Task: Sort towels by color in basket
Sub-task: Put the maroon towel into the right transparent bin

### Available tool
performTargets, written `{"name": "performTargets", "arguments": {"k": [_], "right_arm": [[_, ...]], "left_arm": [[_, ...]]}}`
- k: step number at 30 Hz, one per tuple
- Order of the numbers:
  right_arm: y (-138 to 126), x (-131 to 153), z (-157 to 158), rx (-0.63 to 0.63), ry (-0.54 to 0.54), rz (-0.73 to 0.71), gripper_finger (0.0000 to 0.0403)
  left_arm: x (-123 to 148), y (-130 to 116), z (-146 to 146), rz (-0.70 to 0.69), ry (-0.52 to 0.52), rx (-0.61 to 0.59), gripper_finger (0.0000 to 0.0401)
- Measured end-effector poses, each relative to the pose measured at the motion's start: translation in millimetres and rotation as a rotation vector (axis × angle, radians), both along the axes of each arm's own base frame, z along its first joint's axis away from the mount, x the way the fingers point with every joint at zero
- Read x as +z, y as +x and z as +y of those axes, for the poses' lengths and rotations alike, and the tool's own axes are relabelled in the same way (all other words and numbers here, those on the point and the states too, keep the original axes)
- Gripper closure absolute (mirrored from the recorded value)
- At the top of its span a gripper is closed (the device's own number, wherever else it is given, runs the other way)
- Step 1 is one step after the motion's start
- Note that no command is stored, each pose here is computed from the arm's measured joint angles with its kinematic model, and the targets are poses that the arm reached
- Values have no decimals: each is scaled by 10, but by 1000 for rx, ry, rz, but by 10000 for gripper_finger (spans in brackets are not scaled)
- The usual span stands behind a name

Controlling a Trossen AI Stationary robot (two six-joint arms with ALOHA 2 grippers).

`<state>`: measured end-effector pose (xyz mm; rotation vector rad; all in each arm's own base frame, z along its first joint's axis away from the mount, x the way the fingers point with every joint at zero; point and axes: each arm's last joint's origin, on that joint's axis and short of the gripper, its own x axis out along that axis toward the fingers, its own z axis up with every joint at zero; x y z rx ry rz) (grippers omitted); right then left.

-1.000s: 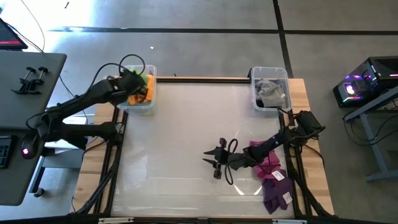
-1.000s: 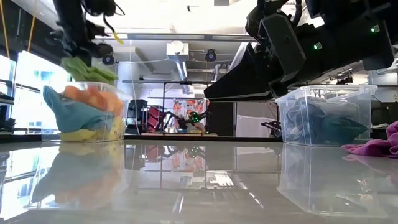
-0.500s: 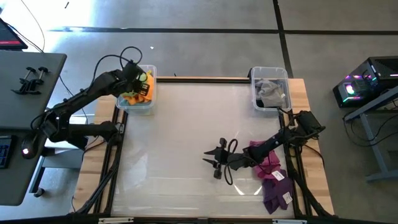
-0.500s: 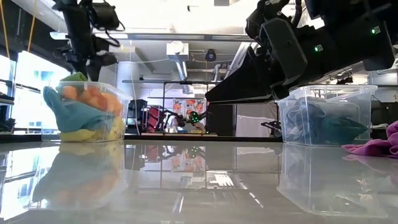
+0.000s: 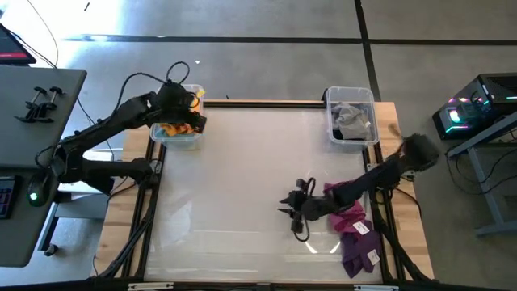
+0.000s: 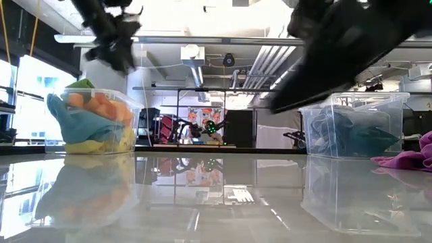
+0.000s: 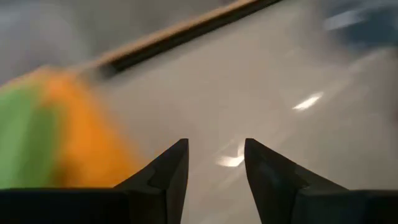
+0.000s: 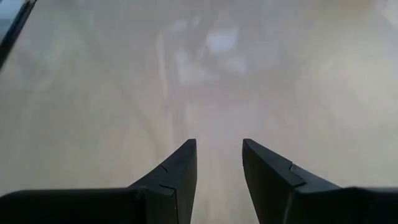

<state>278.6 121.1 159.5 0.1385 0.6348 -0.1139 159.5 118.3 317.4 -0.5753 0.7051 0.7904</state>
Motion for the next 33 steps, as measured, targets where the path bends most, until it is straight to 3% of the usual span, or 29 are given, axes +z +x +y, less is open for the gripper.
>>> {"name": "performTargets", "arguments": {"k": [7, 11, 13, 16, 21, 25, 33], "right_arm": [[-674, 471, 54, 13, 229, 212, 279], [-1140, 568, 174, -42, 361, 376, 279], [-1324, 586, 209, -104, 375, 407, 279], [-1471, 577, 225, -197, 315, 356, 279], [-1507, 537, 208, -203, 227, 363, 279], [-1476, 532, 158, -233, 216, 369, 276], [-1445, 543, 109, -273, 145, 286, 223]], "left_arm": [[290, 553, -571, -338, 214, -354, 278], [357, 744, -967, -400, 423, -507, 284], [388, 792, -1120, -413, 527, -525, 286], [375, 873, -1287, -387, 629, -542, 288], [216, 1045, -1420, -323, 650, -589, 288], [26, 1208, -1484, -254, 636, -625, 288], [-383, 1569, -1587, -204, 577, -634, 288]]}}
